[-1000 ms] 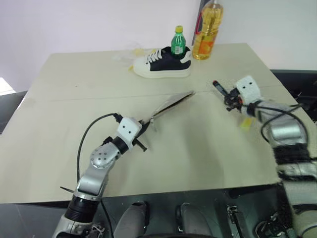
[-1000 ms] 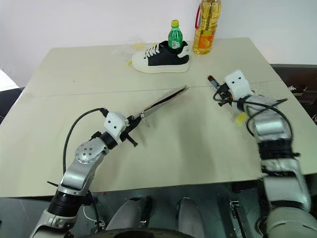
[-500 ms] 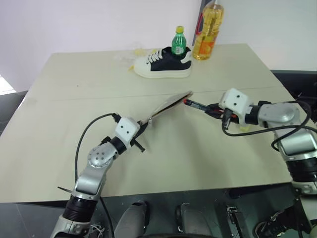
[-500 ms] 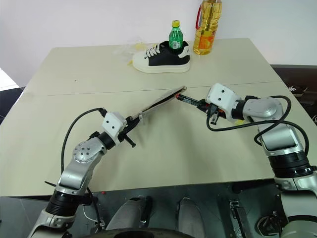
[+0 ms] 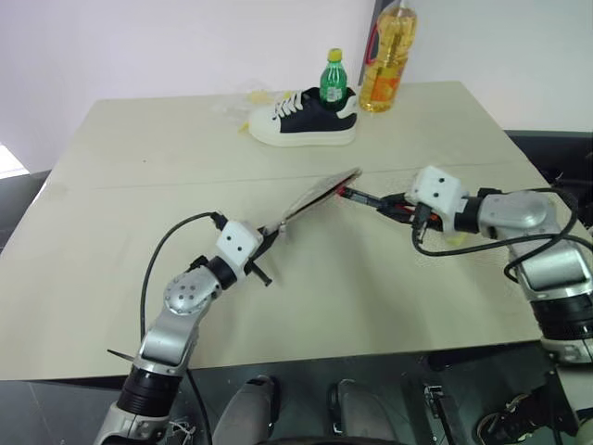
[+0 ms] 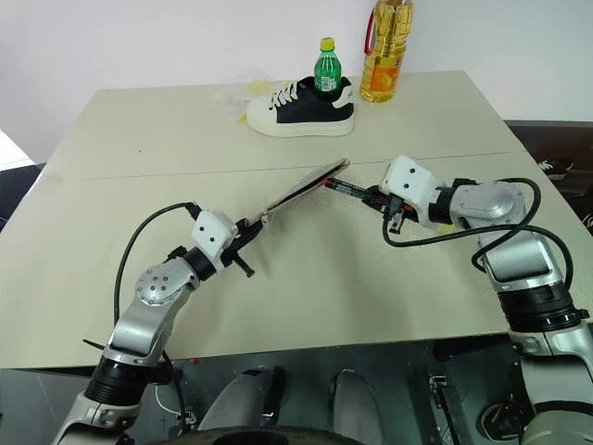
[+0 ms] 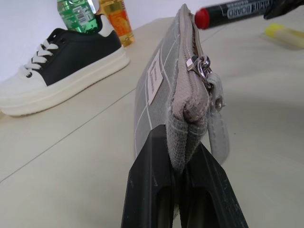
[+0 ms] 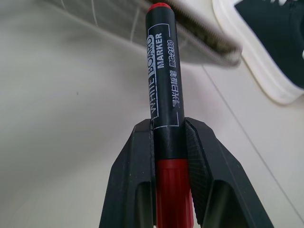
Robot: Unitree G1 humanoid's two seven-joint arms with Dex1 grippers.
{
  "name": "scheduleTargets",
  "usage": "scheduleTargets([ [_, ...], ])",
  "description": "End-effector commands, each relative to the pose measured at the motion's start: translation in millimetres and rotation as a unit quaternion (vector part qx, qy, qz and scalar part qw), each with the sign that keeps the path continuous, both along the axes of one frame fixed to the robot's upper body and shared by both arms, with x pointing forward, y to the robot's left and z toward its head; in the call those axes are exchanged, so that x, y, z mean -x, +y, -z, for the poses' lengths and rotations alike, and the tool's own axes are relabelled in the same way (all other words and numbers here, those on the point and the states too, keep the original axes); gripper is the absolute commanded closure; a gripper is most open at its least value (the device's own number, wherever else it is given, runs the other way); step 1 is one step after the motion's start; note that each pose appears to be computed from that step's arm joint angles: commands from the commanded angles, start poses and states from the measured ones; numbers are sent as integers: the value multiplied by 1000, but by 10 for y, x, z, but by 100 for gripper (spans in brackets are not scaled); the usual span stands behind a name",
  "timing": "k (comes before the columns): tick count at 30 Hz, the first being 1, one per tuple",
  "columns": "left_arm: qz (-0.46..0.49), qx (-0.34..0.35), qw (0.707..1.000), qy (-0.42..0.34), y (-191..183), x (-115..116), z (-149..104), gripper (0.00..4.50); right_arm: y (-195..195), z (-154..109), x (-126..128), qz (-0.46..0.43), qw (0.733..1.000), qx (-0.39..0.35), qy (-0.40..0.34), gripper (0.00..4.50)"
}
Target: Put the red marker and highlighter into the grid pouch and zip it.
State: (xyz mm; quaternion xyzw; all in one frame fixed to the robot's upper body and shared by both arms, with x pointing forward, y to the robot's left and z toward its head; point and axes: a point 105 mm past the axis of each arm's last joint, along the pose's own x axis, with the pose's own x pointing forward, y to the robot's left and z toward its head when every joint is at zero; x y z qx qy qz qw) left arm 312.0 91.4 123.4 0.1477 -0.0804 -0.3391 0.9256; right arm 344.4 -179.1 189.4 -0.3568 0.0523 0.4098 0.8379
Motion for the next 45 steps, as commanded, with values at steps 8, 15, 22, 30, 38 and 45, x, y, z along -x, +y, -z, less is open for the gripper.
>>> scheduleTargets([
  [8, 11, 3, 1000, -24, -41, 34, -118, 450, 22, -153, -9, -1, 999, 6, -32, 415],
  [15, 11, 7, 1000, -26, -44, 39, -140, 450, 22, -108, -13, -1, 1000, 6, -28, 415],
  [22, 7, 12, 1000, -23, -32, 24, -136, 450, -12, -124, 35, -6, 1000, 0, -23, 415],
  [30, 9, 13, 1000, -24, -38, 25, -142, 450, 16, -44, 36, -11, 1000, 12, -15, 415],
  [38, 8, 14, 1000, -22, -44, 28, -129, 450, 65, -77, 97, -32, 999, 5, -12, 415],
  [45, 9, 16, 1000, -20, -49, 36, -121, 450, 67, -74, 138, -38, 999, 11, -7, 415],
])
